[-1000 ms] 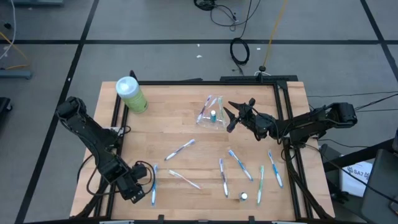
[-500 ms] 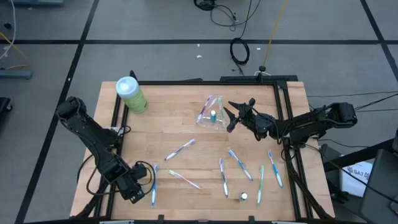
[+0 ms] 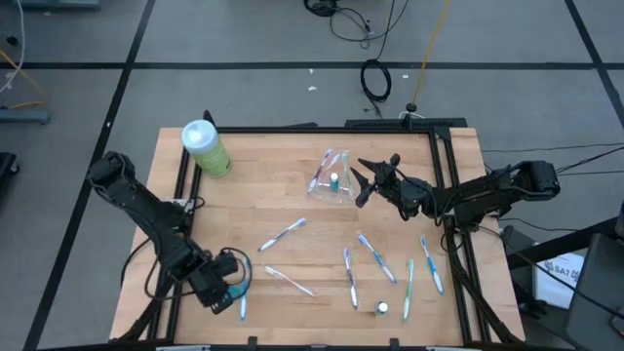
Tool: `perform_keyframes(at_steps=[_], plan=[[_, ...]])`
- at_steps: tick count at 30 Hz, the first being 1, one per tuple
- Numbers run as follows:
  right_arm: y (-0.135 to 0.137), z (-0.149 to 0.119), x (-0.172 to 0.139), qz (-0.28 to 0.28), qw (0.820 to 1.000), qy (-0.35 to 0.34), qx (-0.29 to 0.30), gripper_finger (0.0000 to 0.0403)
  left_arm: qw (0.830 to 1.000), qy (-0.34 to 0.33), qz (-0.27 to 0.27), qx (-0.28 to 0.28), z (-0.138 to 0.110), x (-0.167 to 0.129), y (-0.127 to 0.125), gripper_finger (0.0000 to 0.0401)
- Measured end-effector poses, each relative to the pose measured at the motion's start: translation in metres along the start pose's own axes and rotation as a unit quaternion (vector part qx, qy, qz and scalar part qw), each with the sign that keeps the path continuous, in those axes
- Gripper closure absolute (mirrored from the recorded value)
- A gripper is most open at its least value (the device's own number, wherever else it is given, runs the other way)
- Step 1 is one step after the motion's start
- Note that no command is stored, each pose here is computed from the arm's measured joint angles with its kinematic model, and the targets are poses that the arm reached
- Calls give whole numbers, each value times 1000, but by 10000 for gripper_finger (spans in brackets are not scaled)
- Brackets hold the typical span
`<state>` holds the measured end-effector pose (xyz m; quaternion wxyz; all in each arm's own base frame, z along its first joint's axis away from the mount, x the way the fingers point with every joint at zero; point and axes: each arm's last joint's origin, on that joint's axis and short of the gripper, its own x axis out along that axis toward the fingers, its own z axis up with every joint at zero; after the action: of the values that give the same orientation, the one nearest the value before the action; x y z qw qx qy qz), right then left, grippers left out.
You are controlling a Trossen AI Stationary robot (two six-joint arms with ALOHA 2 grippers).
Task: Pick & Place toothbrushing station
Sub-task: Put the left blue mouthwash into the transparent organizer
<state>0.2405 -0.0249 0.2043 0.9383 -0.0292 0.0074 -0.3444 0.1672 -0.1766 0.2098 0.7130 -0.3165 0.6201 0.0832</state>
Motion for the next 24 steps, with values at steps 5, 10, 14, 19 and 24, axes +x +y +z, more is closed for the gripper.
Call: perform_keyframes(at_steps=[5,10,14,19,24], plan=[[-1,3,1,-3,1000,-12,10,248,998,-38,9,48,31,-2,7,309],[-2,5,1,-5,1000,-22,17,248,987,-80,-6,139,71,-27,2,305],[-4,5,3,6,999,-25,18,248,967,-140,7,212,105,-61,-2,305],[-4,5,5,44,998,-28,28,248,937,-213,27,277,149,-100,1,305],[-4,6,5,48,998,-31,37,248,911,-238,83,325,196,-111,6,304]])
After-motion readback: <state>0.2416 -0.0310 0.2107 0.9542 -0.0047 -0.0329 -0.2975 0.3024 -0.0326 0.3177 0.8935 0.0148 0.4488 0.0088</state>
